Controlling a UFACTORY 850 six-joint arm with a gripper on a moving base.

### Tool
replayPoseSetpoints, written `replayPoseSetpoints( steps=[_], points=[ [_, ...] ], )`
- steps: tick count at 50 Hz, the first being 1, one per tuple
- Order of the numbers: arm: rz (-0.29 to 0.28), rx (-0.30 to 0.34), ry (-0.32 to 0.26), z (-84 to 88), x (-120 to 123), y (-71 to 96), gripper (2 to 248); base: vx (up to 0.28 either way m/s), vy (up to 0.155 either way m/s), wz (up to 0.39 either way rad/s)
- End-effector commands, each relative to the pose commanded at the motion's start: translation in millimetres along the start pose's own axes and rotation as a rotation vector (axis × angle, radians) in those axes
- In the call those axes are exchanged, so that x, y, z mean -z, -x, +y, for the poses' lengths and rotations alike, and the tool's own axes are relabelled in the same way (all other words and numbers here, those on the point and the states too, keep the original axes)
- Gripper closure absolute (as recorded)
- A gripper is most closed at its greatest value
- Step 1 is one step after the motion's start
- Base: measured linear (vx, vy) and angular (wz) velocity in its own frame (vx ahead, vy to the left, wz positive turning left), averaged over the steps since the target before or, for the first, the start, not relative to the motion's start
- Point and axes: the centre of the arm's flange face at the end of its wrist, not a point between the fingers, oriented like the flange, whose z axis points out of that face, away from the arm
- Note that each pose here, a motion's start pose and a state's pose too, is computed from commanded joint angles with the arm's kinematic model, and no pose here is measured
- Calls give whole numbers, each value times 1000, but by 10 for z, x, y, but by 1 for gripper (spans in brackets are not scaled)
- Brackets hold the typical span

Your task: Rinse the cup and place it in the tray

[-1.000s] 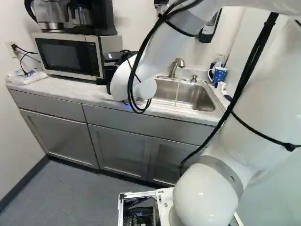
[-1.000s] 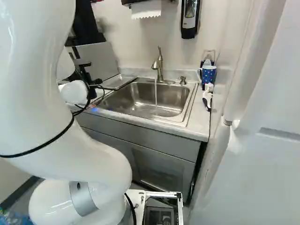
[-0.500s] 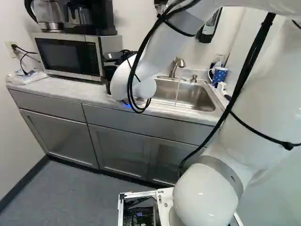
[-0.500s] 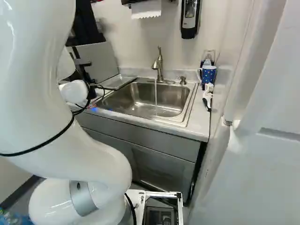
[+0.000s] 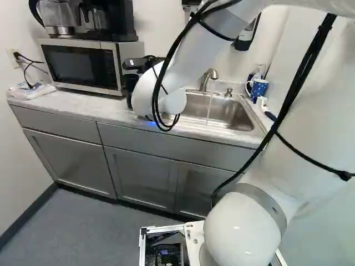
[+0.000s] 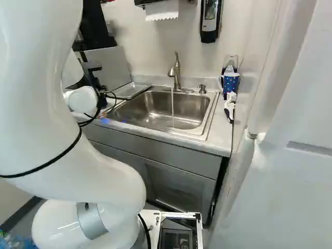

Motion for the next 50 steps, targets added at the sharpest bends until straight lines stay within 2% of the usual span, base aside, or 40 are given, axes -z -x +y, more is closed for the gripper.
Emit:
replayPoseSetpoints(
  steps=[19, 50],
  points=[
    [40, -9, 64, 279, 87, -180, 126, 0, 0, 0],
    [43, -24, 171, 766, 78, -455, 126, 0, 0, 0]
  ],
)
